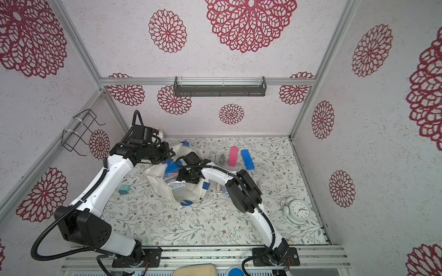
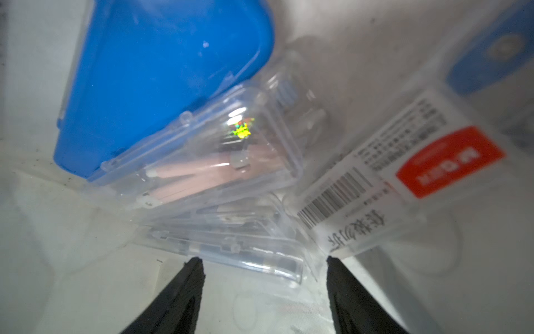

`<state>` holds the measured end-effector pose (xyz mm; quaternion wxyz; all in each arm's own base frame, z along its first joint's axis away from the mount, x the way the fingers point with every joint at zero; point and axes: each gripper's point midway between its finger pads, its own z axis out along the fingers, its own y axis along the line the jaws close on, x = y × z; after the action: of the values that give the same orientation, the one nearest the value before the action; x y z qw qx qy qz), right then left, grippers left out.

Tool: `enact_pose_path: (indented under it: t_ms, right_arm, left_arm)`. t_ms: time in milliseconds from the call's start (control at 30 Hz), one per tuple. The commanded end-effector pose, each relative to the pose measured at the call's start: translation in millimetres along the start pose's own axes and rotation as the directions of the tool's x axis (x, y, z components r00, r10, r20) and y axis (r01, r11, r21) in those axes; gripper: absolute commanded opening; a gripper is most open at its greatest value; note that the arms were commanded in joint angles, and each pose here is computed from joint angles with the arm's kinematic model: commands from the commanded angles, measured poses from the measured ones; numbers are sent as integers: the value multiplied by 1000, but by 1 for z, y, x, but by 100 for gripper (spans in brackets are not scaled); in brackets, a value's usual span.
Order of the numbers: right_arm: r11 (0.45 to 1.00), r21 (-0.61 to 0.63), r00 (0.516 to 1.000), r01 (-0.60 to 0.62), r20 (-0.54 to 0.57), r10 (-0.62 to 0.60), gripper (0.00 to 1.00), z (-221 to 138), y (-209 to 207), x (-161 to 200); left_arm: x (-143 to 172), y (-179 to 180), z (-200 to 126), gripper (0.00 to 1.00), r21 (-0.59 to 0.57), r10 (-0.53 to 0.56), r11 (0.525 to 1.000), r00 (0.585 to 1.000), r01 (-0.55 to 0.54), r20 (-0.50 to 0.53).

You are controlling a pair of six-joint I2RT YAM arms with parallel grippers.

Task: Take out the compass set from the canvas bag
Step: Pick up the compass set from the canvas bag.

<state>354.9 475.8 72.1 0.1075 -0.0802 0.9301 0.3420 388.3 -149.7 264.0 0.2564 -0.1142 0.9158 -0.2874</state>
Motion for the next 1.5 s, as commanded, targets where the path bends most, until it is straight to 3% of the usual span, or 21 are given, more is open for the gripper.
enact_pose_path:
  t_ms: [0, 200, 467, 733, 1000, 1267, 1333, 1467]
  right_arm:
    - [993, -121, 1000, 13, 6, -12, 70, -1, 21, -7]
    - [974, -225, 1000, -8, -23, 2, 69, 4, 32, -6]
    - [996, -88, 996, -29, -88, 21, 71, 17, -4, 8]
    - [992, -119, 993, -41, -117, 26, 70, 28, -2, 9]
    - [944, -330, 1000, -14, -25, 6, 53, -11, 37, -3]
    - [916, -402, 1000, 7, -19, -16, 40, -26, 44, 6]
    - [911, -413, 1000, 11, -21, -22, 40, -27, 45, 9]
    - [914, -406, 999, 11, -29, -25, 52, -22, 41, 10]
  left_arm:
    - [-4, -17, -10, 0, 51, 13, 999, 1000, -14, 23]
    - [-3, -18, -7, 0, 50, 19, 999, 1000, -20, 15]
    - [-4, -18, -5, 0, 47, 25, 999, 1000, -26, 14]
    - [-6, -18, -2, 0, 43, 28, 999, 1000, -29, 7]
    - [-8, -17, -1, 0, 37, 33, 999, 999, -34, 8]
    - [-11, -18, 0, 0, 36, 30, 999, 999, -31, 10]
    - [-11, -18, 0, 0, 34, 33, 999, 999, -33, 11]
    - [-11, -18, 0, 0, 33, 32, 999, 999, -32, 10]
